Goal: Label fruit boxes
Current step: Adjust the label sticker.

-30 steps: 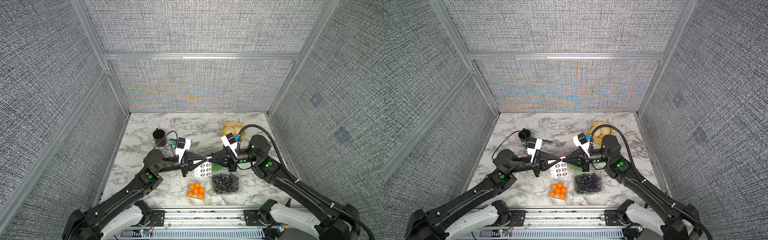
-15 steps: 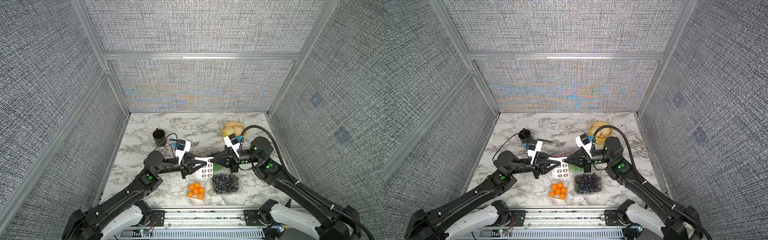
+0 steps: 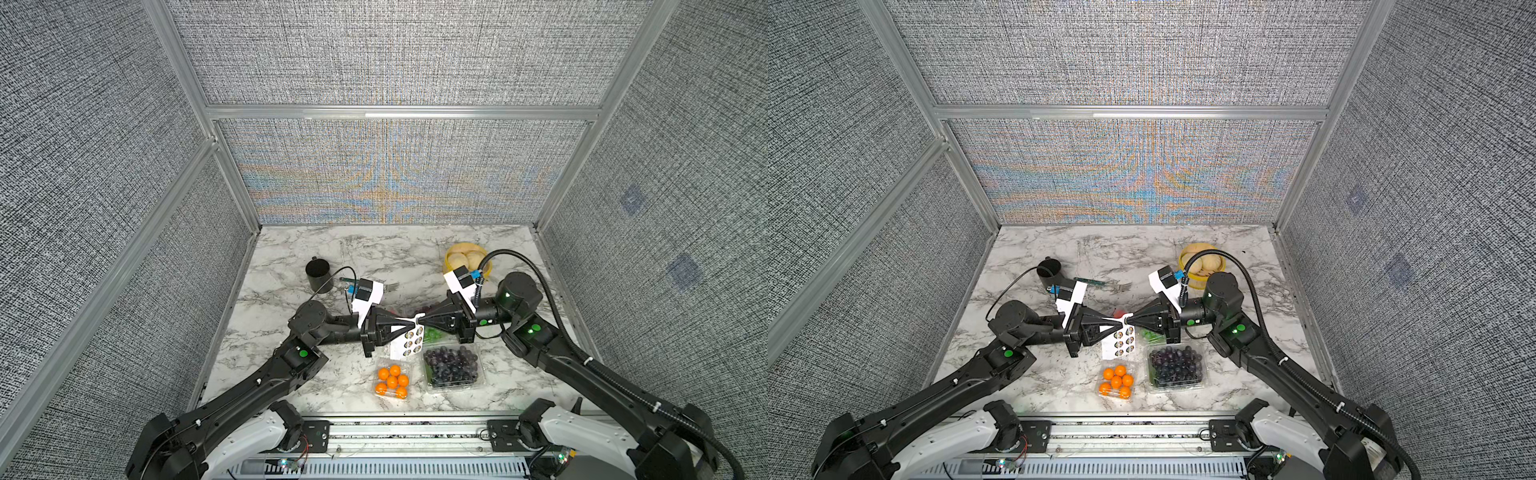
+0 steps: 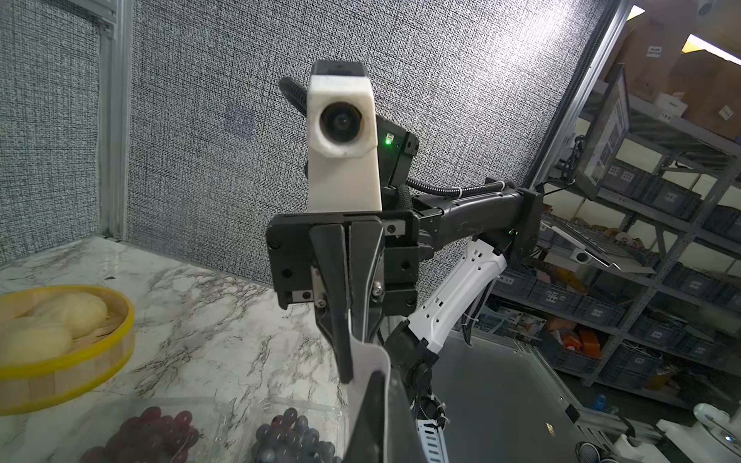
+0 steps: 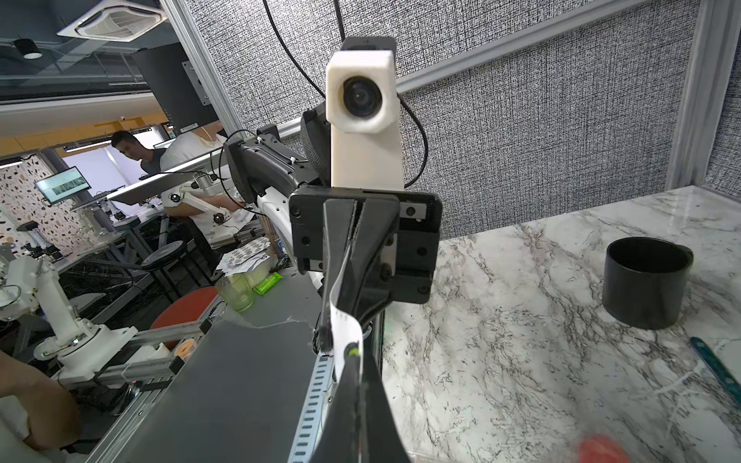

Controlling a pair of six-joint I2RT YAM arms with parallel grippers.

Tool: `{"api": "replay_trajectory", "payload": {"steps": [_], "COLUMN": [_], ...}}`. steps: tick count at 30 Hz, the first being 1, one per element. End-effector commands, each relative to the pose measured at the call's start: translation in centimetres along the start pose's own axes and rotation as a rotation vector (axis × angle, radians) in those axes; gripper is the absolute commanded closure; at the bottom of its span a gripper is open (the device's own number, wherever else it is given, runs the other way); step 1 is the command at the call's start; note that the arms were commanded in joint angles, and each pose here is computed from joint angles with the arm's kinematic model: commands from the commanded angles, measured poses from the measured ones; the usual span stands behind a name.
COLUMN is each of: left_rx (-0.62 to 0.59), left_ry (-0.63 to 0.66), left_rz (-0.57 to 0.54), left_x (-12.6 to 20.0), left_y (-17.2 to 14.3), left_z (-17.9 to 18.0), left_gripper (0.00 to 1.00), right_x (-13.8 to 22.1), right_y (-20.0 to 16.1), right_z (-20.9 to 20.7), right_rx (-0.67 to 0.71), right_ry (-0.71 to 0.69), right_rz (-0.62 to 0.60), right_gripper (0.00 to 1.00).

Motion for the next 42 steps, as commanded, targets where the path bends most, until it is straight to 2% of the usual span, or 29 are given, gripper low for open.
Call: {"api": "replay_trajectory", "payload": {"steps": [1,9,28,42], "left_rx": [-0.038,-0.035,-0.041,-0.030], "left_ry": [-0.061,-0.008,0.010,-0.013], "left_rz": [-0.007,-0.007,-0.007,-0.003], "left_x": [0.0,0.0,-0.1,0.1], "left_y": [0.5,0.0,-0.1,-0.1], "left_z": [-0.8,0.0,0.4,-0.1], "left_gripper": [1.00,1.00,1.00,1.00], "right_x": [-0.1,-0.2,0.0,-0.1], "right_y": [0.6,0.6,0.3,0.3], "right_z": [0.1,0.5,1.6,1.0], "right_rx": [0.023,0.020,0.021,0.012], "right_ry": [0.023,0.061,0.135,0.113], "right_rz": [-0.021,-0.038,-0.045,-0.053], "right_gripper": [1.00,1.00,1.00,1.00]}}
Point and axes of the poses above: each gripper's point midway between its finger pads, its own x axis back along the fingers, its own z axis along the line the jaws close on, y = z × x, the point moved 9 cm from there along x, back along the fingers, and after that the axes turned 10 degrees about x, right-handed, at the moved point
